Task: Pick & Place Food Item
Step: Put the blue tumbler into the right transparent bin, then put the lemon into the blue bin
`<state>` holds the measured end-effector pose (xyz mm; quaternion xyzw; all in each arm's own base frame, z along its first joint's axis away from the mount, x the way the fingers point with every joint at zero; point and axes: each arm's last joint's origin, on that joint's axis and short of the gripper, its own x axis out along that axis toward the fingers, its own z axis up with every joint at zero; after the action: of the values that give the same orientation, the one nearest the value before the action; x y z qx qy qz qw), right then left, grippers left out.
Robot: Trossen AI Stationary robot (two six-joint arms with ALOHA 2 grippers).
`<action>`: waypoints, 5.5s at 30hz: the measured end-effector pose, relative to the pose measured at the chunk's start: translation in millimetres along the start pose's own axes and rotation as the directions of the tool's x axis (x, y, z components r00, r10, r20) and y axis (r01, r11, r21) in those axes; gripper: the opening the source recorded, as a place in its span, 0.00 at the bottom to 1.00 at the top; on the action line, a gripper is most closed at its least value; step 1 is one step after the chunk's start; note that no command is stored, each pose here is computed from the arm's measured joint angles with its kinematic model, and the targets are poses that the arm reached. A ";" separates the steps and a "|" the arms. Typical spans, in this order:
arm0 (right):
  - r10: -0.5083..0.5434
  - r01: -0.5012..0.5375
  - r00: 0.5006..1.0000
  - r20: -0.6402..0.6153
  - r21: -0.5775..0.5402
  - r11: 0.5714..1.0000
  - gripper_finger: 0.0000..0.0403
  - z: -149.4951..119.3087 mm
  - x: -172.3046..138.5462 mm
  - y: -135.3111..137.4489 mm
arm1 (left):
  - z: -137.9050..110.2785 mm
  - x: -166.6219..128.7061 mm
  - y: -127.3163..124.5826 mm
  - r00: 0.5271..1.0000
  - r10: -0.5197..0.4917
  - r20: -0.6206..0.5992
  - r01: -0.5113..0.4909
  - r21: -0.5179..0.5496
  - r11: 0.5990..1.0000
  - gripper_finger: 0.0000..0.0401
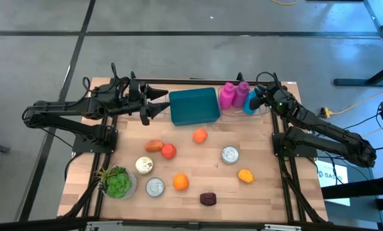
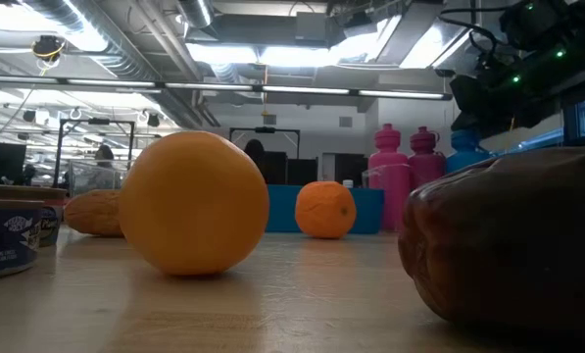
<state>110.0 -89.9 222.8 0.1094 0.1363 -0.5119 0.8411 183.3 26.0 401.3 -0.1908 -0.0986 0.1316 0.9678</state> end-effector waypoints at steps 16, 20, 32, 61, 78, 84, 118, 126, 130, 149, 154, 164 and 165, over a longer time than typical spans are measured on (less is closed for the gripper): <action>0.011 -0.011 1.000 -0.010 -0.010 1.000 0.40 -0.8 0.0 0.2 | -0.1 0.0 -0.1 1.000 -0.003 -0.001 0.003 -0.016 1.000 0.76; -0.001 0.000 1.000 -0.013 -0.009 1.000 0.51 -1.3 0.0 -0.2 | -0.1 0.0 -0.1 1.000 -0.004 -0.002 0.004 -0.016 1.000 0.76; 0.001 -0.001 1.000 -0.011 -0.008 1.000 0.61 -1.1 0.0 -0.1 | -0.2 0.0 -0.1 1.000 -0.003 -0.004 0.003 -0.015 1.000 0.76; -0.014 0.013 0.999 0.045 0.025 1.000 0.61 12.4 -3.5 0.4 | -0.3 0.0 -0.4 1.000 -0.014 -0.008 0.014 -0.027 1.000 0.76; 0.318 -0.318 0.948 0.022 -0.010 0.948 0.61 103.0 -63.4 1.6 | -6.4 -0.3 1.7 0.997 -0.017 -0.081 0.015 -0.029 0.999 0.76; 0.565 -0.566 0.815 -0.127 0.034 0.824 0.55 119.6 -92.5 3.0 | -18.5 -1.8 11.6 0.975 0.060 -0.216 -0.061 0.003 0.998 0.76; 0.561 -0.691 0.521 -0.643 0.069 0.720 0.33 118.6 -137.4 47.8 | -7.7 -1.6 13.0 0.924 0.121 -0.363 -0.103 0.068 0.992 0.76; 0.503 -0.759 0.404 -0.764 0.027 0.651 0.33 99.2 -149.5 84.3 | -9.5 0.7 13.5 0.919 0.127 -0.374 -0.106 0.077 0.991 0.76; 0.448 -0.766 0.403 -0.798 -0.026 0.642 0.32 86.0 -160.3 101.1 | -9.6 0.7 13.5 0.919 0.128 -0.374 -0.103 0.084 0.991 0.76; 0.240 -0.568 0.476 -0.846 -0.088 0.818 0.22 10.9 -215.9 157.4 | -13.9 -1.3 15.6 0.897 0.150 -0.417 -0.090 0.160 0.983 0.76; 0.148 -0.484 0.482 -0.864 -0.121 0.867 0.23 -12.4 -218.4 173.4 | -15.1 -2.0 16.1 0.890 0.155 -0.429 -0.092 0.165 0.982 0.76; 0.015 -0.399 0.530 -0.848 -0.234 0.886 0.23 -50.8 -215.0 196.9 | -16.4 -2.7 16.6 0.882 0.157 -0.444 -0.062 0.219 0.974 0.76; 0.001 -0.393 0.535 -0.845 -0.248 0.885 0.23 -54.9 -214.4 199.0 | -16.4 -2.7 16.6 0.882 0.157 -0.444 -0.060 0.224 0.973 0.76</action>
<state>186.8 196.1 253.3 0.1724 0.6043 -0.2582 0.7338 181.1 34.5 379.5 -0.1214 0.1577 0.1463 0.9690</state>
